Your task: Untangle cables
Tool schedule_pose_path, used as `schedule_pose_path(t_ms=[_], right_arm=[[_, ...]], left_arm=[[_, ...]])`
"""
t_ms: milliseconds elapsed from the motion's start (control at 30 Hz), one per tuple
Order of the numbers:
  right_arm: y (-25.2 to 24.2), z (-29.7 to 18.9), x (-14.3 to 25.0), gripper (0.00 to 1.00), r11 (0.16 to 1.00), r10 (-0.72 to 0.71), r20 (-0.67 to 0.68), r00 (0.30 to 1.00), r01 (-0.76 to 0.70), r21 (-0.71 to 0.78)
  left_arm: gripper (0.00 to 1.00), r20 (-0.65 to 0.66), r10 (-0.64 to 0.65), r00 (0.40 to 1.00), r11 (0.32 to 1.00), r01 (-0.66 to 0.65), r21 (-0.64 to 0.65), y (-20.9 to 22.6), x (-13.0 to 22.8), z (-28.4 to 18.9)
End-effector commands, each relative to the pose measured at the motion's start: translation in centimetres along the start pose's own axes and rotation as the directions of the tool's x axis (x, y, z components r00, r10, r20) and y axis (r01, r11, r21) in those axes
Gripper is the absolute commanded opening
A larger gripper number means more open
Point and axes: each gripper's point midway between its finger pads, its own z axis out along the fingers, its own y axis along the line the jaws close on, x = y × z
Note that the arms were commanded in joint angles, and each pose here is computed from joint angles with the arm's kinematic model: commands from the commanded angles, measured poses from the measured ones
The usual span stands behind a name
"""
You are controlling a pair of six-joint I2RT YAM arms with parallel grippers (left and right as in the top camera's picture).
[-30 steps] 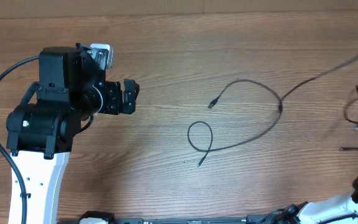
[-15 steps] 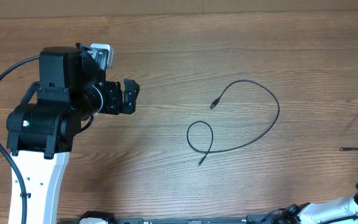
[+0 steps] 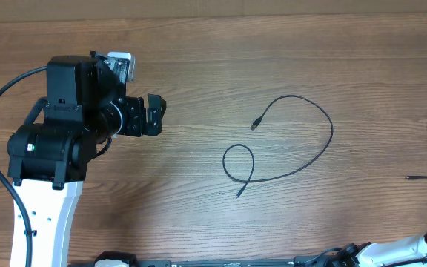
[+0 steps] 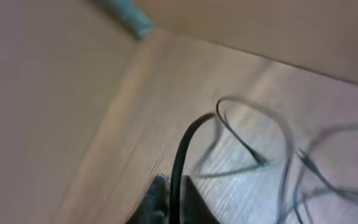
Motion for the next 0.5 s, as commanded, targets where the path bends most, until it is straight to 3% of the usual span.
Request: schedule_pose_path(t_ms=[0,33,233,400,467], right_arm=[[-1.5,-1.7,-0.9,0.57,0.992,0.055,0.074,0.996,-0.063,0.113],[-1.3,-1.6,-0.6,1.0,0.992,0.055,0.062,0.997,-0.062,0.107],[-0.1,-1.2,2.3,1.0,0.995,0.051,-0.051,0.997,-0.047,0.085],[5.1,-1.0,7.3,1.0,0.982,-0.154,-0.231,0.961,0.124,-0.14],[6.2,-0.9,9.3,1.0,0.974,-0.201,-0.288,0.936,0.158,-0.164]], left_arm=[[1.0,0.006,-0.003,1.0,1.0,0.003,0.0,-0.1,-0.3,-0.1],[1.0,0.006,-0.003,1.0,1.0,0.003,0.0,-0.1,-0.3,-0.1],[1.0,0.006,-0.003,1.0,1.0,0.003,0.0,-0.1,-0.2,-0.1],[1.0,0.006,-0.003,1.0,1.0,0.003,0.0,-0.1,-0.2,-0.1],[1.0,0.006,-0.003,1.0,1.0,0.003,0.0,-0.1,-0.3,-0.1]])
